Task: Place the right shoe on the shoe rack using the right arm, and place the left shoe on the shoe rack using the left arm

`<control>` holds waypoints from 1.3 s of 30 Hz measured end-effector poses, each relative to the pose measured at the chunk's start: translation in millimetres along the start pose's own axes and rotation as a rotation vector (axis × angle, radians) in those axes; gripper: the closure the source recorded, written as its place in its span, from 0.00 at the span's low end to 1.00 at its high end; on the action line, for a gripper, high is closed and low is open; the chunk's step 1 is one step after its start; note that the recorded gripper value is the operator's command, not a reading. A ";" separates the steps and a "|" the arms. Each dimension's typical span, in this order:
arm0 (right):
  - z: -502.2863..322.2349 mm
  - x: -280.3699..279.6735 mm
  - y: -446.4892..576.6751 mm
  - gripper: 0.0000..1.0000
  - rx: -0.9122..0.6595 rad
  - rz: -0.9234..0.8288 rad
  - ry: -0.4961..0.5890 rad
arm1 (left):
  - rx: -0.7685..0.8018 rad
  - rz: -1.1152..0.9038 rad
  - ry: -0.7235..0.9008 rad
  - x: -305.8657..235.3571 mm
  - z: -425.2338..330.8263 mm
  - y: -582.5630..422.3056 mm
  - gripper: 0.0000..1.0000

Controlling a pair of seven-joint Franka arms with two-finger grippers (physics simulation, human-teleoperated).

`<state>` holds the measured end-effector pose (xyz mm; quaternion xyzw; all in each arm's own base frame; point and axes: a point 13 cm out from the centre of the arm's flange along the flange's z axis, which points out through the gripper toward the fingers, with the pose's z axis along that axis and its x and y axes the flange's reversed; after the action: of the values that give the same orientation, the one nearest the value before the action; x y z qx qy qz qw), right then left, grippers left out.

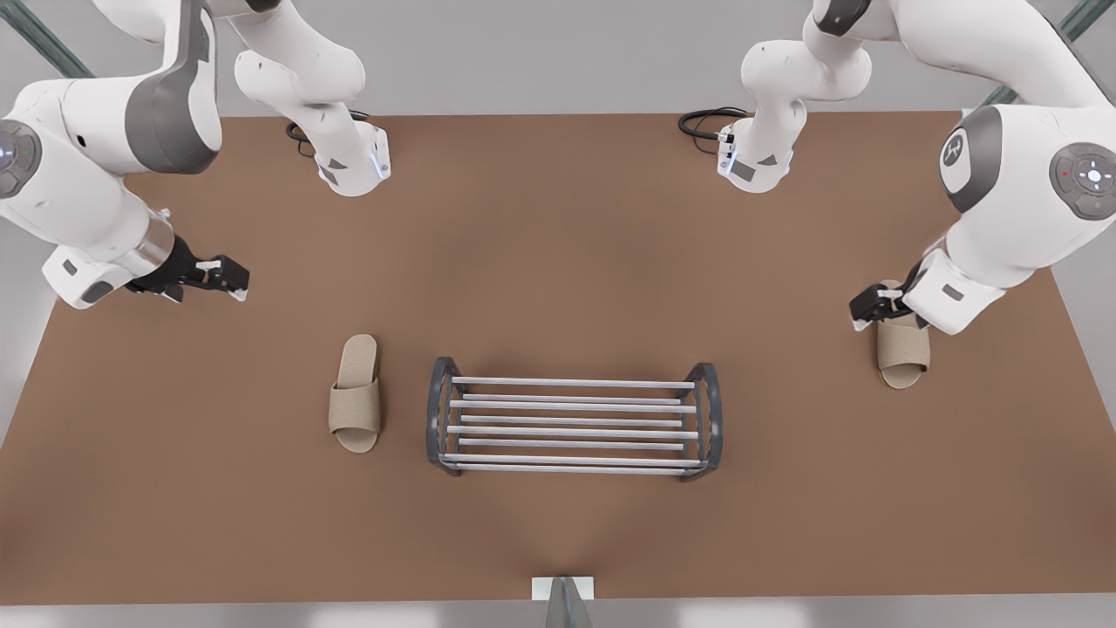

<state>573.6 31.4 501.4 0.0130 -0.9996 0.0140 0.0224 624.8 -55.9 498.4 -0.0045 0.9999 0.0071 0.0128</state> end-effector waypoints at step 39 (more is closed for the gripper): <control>357.6 -34.1 60.0 0.00 1.296 -1.460 -0.935 | 0.625 -1.009 -0.666 239.8 364.6 289.9 0.00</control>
<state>590.2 82.0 141.2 0.6187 -0.4627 0.5166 -0.3691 391.7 237.0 132.0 -0.4639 0.7732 -0.2882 0.3224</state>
